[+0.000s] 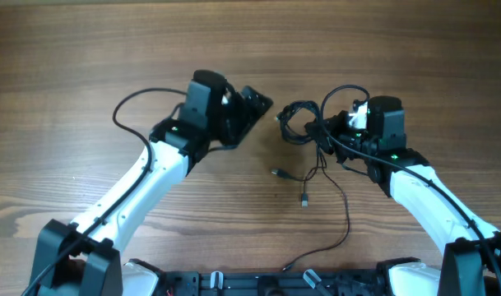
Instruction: Untangle cables
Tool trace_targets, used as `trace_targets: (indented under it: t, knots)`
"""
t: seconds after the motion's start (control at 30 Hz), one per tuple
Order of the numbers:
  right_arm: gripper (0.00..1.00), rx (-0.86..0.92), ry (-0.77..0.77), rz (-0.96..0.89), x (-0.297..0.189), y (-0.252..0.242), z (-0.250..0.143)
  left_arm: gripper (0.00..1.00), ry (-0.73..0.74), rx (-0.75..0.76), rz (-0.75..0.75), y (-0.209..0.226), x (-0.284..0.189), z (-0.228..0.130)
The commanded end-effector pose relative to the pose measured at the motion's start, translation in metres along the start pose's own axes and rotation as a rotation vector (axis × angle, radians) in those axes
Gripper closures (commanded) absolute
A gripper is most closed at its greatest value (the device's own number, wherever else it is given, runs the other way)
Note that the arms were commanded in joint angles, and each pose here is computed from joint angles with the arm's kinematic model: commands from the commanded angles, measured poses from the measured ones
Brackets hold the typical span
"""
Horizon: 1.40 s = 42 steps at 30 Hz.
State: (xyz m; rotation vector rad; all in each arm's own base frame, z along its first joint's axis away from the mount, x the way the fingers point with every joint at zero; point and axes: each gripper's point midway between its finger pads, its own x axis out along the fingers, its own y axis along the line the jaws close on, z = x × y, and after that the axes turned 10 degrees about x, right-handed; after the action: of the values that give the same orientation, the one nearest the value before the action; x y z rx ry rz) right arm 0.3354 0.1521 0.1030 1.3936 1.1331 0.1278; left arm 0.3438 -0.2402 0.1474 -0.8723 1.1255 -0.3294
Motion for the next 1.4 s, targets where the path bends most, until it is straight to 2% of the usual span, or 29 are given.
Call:
trace_targets:
  t: [0.0,0.2,0.37,0.63,0.7,0.8,0.9,1.0,1.13,1.17,1.2,1.27,1.3,1.33,1.37]
  knots:
    - [0.96,0.004,-0.006,0.000,0.001,0.000,0.001,0.12,0.105,0.054,0.047,0.004,0.012,-0.037]
    - [0.95,-0.003,0.011,0.003,0.001,0.000,-0.002,0.14,0.042,0.131,0.099,-0.007,0.026,-0.062]
    - [0.95,-0.004,0.049,0.012,0.001,0.002,-0.009,0.24,-0.029,0.104,0.142,-0.003,0.028,-0.059]
    - [0.95,-0.004,0.105,0.024,0.000,0.004,-0.018,0.22,-0.027,-0.070,0.111,-0.008,0.037,-0.060]
    - [0.95,-0.004,0.105,0.024,0.000,0.004,-0.018,0.36,0.030,-0.074,0.074,-0.014,0.045,-0.069]
    - [0.95,-0.004,0.114,0.026,0.000,0.004,-0.020,0.49,0.054,-0.113,0.115,-0.002,0.050,-0.074]
    - [0.95,-0.004,0.119,0.027,0.000,0.004,-0.021,0.58,0.061,-0.116,0.134,0.004,0.054,-0.076]
    - [0.95,-0.013,0.137,0.031,0.000,0.005,-0.024,0.72,0.049,-0.112,0.146,0.007,0.054,-0.074]
    - [0.95,-0.082,0.163,0.041,-0.001,0.005,-0.029,0.96,-0.012,-0.106,0.200,0.020,0.051,-0.062]
    - [0.92,-0.116,0.162,0.041,-0.001,0.005,-0.029,0.96,-0.015,-0.111,0.215,0.025,0.050,-0.059]
    - [0.81,-0.161,0.163,0.040,-0.001,0.003,-0.029,0.96,-0.014,-0.076,0.220,0.027,0.048,-0.054]
    - [0.55,-0.267,0.168,0.028,-0.001,-0.003,-0.030,0.96,0.008,0.028,0.192,0.026,0.042,-0.044]
    - [0.31,-0.360,0.178,0.013,-0.002,-0.009,-0.032,0.96,0.025,0.112,0.153,0.020,0.034,-0.037]
    - [0.24,-0.414,0.185,0.004,-0.002,-0.013,-0.033,0.96,0.030,0.171,0.126,0.016,0.027,-0.031]
    - [0.05,-0.481,0.196,-0.008,-0.002,-0.019,-0.035,0.96,0.033,0.255,0.085,0.010,0.017,-0.024]
